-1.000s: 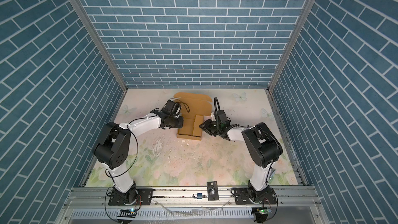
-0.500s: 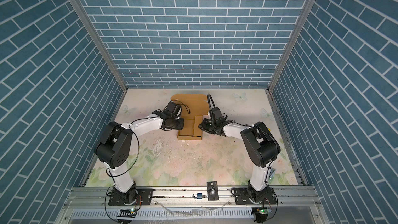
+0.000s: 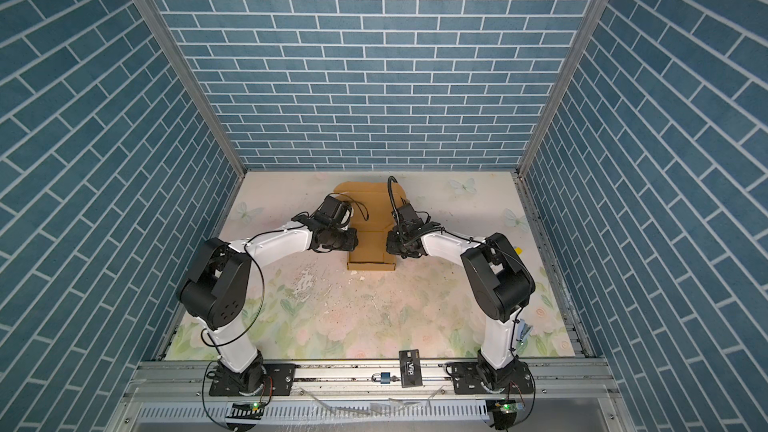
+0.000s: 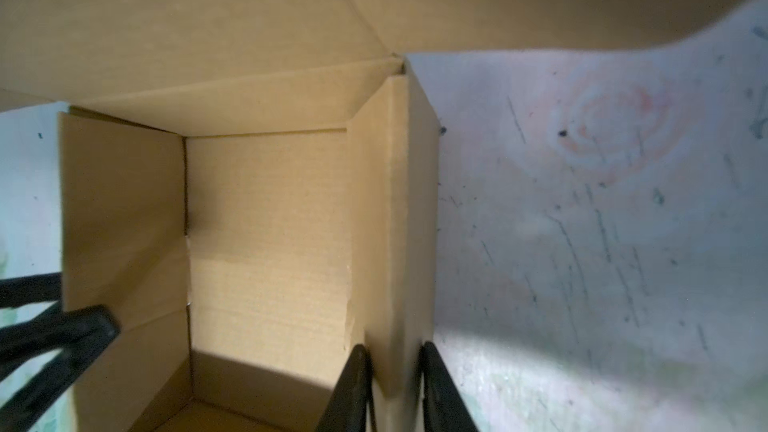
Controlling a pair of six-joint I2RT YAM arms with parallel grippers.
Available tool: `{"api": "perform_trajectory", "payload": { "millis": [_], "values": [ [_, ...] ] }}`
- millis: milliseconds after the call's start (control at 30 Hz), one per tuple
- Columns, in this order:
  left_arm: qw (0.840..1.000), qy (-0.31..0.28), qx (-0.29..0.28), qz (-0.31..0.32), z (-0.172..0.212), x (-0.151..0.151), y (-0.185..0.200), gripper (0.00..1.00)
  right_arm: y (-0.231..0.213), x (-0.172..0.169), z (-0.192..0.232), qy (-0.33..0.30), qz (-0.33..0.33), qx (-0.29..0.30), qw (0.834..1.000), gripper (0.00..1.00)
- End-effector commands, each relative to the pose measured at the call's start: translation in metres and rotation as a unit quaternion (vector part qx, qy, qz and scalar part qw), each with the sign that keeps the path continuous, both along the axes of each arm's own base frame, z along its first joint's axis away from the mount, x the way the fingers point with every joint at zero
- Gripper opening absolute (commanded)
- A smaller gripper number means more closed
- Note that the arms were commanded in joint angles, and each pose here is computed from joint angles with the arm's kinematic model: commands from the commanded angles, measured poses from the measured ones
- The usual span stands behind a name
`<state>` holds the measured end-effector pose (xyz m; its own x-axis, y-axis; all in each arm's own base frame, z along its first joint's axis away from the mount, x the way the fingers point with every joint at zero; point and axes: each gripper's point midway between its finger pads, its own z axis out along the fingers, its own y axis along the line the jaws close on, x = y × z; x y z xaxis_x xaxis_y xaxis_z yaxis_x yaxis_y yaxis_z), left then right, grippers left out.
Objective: Fold the paper box
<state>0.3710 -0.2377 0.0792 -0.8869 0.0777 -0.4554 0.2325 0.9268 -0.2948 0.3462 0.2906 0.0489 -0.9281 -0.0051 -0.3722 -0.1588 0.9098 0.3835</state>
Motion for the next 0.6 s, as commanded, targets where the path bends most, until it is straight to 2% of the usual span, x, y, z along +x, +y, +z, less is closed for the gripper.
{"api": "perform_trajectory", "payload": {
  "millis": [0, 100, 467, 567],
  "values": [
    [0.998, -0.026, -0.033, -0.040, 0.027, -0.009, -0.015, 0.36, -0.009, -0.009, -0.013, 0.008, 0.026, -0.062, 0.998, 0.22],
    [0.997, -0.046, -0.028, -0.056, 0.039, -0.008, -0.014, 0.37, -0.013, -0.007, -0.015, 0.011, 0.031, -0.083, 0.996, 0.21],
    [0.991, -0.101, -0.035, -0.080, 0.091, -0.003, 0.005, 0.41, -0.014, 0.001, -0.016, 0.003, 0.030, -0.102, 0.994, 0.21],
    [0.990, -0.111, -0.039, -0.078, 0.094, 0.001, 0.013, 0.41, -0.016, 0.003, -0.021, 0.001, 0.031, -0.112, 0.993, 0.20]
  ]
}}
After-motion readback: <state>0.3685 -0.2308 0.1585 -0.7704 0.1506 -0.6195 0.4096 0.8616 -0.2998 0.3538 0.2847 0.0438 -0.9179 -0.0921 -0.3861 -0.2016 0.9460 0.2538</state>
